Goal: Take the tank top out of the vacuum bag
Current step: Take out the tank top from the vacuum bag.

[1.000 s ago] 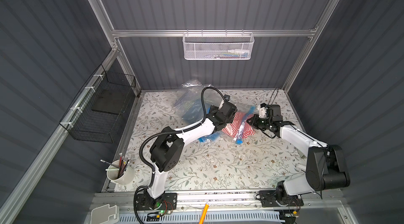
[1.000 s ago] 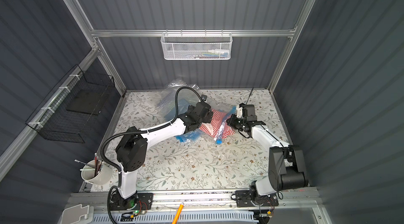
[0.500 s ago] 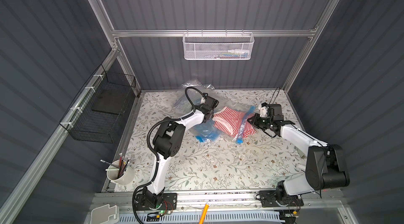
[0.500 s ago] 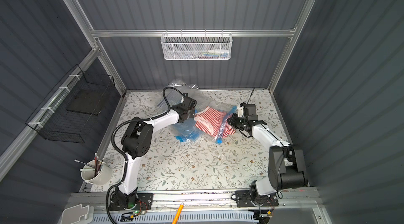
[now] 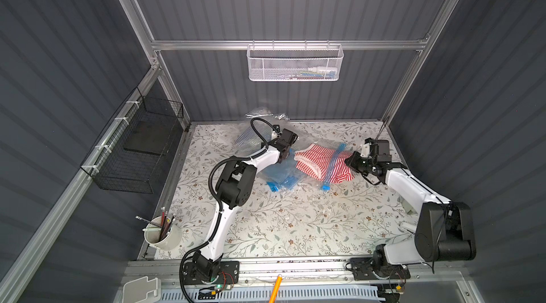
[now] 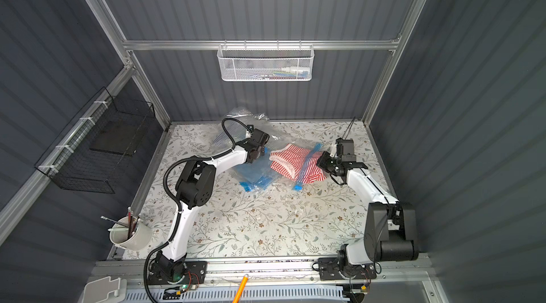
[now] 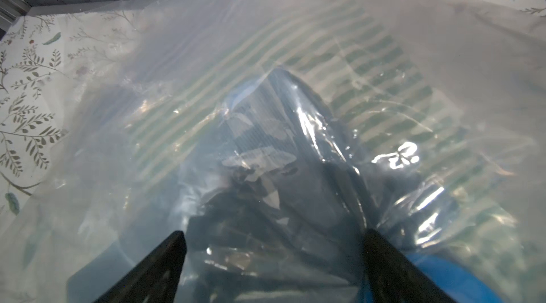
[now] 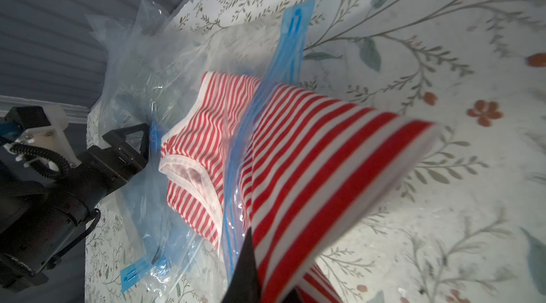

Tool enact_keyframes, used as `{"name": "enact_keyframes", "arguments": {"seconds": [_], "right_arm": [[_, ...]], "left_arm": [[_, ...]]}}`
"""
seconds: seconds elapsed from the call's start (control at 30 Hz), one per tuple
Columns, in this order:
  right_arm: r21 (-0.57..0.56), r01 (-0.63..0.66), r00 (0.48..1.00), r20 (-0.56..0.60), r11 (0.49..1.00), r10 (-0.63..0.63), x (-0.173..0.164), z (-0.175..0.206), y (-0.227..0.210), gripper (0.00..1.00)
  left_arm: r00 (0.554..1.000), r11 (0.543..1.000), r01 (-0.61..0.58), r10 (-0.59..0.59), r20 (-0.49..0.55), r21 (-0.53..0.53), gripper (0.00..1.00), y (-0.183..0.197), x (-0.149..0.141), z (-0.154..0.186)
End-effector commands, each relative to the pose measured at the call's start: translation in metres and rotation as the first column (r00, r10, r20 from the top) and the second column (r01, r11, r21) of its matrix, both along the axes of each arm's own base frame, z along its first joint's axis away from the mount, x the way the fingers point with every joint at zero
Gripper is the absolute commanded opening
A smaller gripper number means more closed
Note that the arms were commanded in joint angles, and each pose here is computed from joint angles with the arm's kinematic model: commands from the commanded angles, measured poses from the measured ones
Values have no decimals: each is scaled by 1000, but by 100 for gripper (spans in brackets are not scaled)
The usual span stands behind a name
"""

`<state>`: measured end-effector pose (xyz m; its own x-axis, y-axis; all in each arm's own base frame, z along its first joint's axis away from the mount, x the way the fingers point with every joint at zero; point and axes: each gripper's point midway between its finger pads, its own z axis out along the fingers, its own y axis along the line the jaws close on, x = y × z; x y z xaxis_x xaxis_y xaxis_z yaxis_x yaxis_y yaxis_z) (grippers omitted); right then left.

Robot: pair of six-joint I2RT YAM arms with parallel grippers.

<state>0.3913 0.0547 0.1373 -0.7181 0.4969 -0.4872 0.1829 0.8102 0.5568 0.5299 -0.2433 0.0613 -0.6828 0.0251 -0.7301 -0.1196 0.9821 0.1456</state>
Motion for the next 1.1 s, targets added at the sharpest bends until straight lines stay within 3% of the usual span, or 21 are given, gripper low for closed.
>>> {"name": "enact_keyframes", "arguments": {"seconds": [0.0, 0.3, 0.63, 1.07], "right_arm": [[-42, 70, 997, 20, 997, -69, -3, 10, -20, 0], [-109, 217, 975, -11, 970, -220, -9, 5, -64, 0], [-254, 418, 898, -28, 872, -439, -20, -5, -143, 0], [-390, 514, 819, -43, 764, -572, -10, -14, -198, 0]], "left_arm": [[977, 996, -4, 22, -210, 87, 92, 28, -28, -76], [969, 995, -22, 44, -242, 95, 92, 37, -37, -95], [972, 998, -12, 25, -233, 55, 92, 38, -30, -93], [972, 998, -31, 41, -230, 50, 92, 53, -28, -93]]}}
